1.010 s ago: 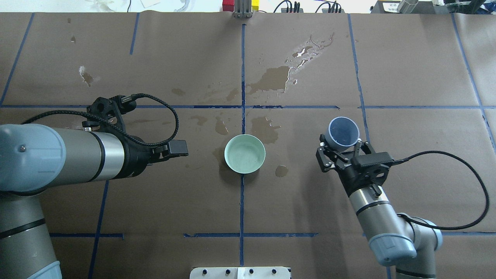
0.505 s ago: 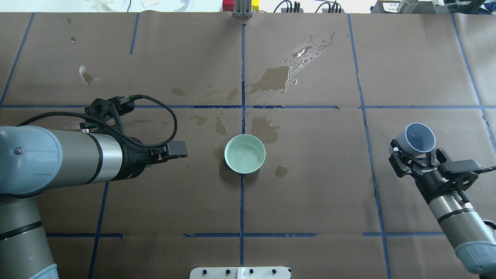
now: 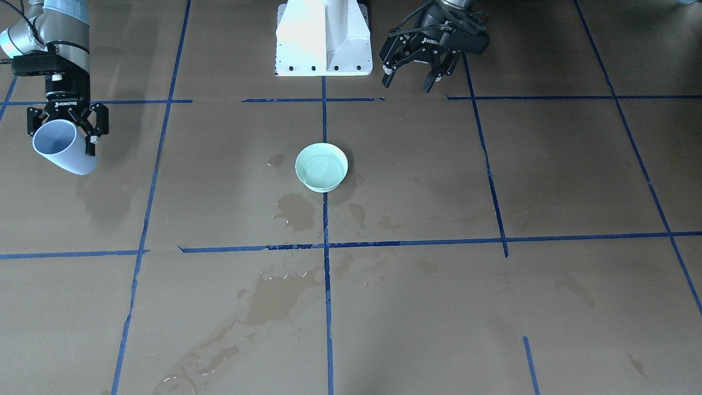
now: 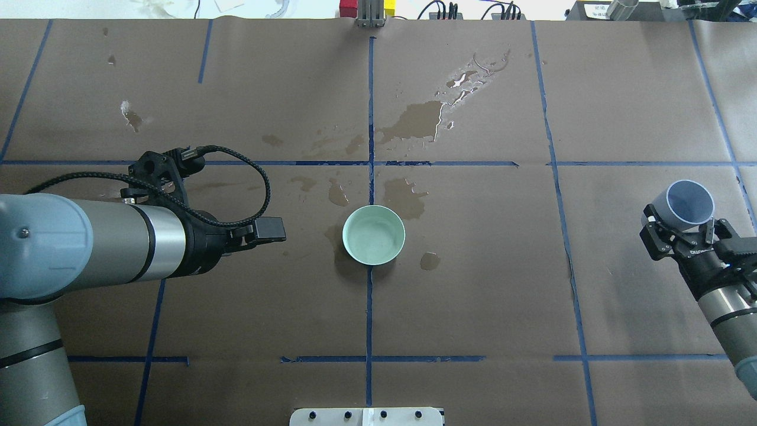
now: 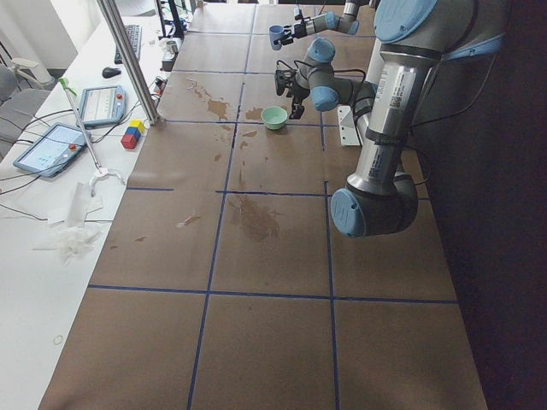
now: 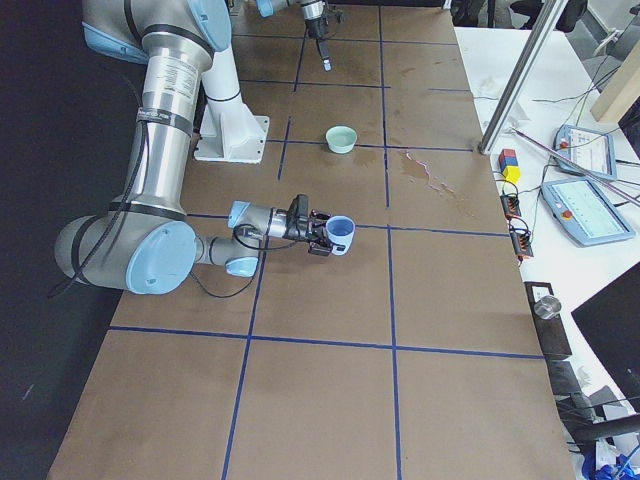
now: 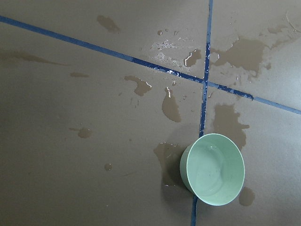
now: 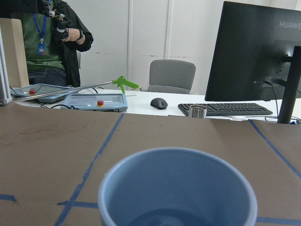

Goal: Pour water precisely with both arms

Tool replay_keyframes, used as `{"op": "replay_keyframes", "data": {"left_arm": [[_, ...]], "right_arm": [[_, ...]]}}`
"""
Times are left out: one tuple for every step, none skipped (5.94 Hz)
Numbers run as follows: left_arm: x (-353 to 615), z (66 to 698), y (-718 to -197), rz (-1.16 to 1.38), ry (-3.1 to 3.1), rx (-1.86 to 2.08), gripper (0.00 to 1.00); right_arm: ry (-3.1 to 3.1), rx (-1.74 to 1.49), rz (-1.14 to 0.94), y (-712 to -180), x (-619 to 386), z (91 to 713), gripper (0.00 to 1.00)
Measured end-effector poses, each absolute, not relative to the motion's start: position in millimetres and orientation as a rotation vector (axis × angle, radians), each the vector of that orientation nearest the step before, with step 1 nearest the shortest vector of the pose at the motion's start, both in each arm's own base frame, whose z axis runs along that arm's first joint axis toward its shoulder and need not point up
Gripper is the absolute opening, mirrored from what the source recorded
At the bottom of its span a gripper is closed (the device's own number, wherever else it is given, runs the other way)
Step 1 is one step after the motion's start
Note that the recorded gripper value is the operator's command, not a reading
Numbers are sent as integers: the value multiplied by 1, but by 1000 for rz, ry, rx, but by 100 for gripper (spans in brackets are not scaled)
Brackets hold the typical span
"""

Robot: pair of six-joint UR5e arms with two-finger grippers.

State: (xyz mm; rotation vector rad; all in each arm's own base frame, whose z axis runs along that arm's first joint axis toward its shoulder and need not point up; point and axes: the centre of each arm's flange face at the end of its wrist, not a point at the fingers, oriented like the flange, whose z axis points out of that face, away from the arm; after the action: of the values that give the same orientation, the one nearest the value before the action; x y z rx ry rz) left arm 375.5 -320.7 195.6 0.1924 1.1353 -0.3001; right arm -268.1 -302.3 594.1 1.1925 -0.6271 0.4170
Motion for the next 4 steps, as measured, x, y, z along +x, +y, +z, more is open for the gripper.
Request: {"op": "replay_keyframes", "data": {"left_arm": [[375,195,-320,-300,1137,192,100],[374,193,-320,-300,1141,193,100],[372,191,-319,-299,1148,195,100],[371,189,-318,-298,1153,197,100]], "right_arm": [[-607,1148,412,-320,-260,613,16],[-587,1129,413,-330,-263,630,16],[-585,1126,422,-337,-268,640,16],[-594,1130,433,-339,-265,651,17]]}}
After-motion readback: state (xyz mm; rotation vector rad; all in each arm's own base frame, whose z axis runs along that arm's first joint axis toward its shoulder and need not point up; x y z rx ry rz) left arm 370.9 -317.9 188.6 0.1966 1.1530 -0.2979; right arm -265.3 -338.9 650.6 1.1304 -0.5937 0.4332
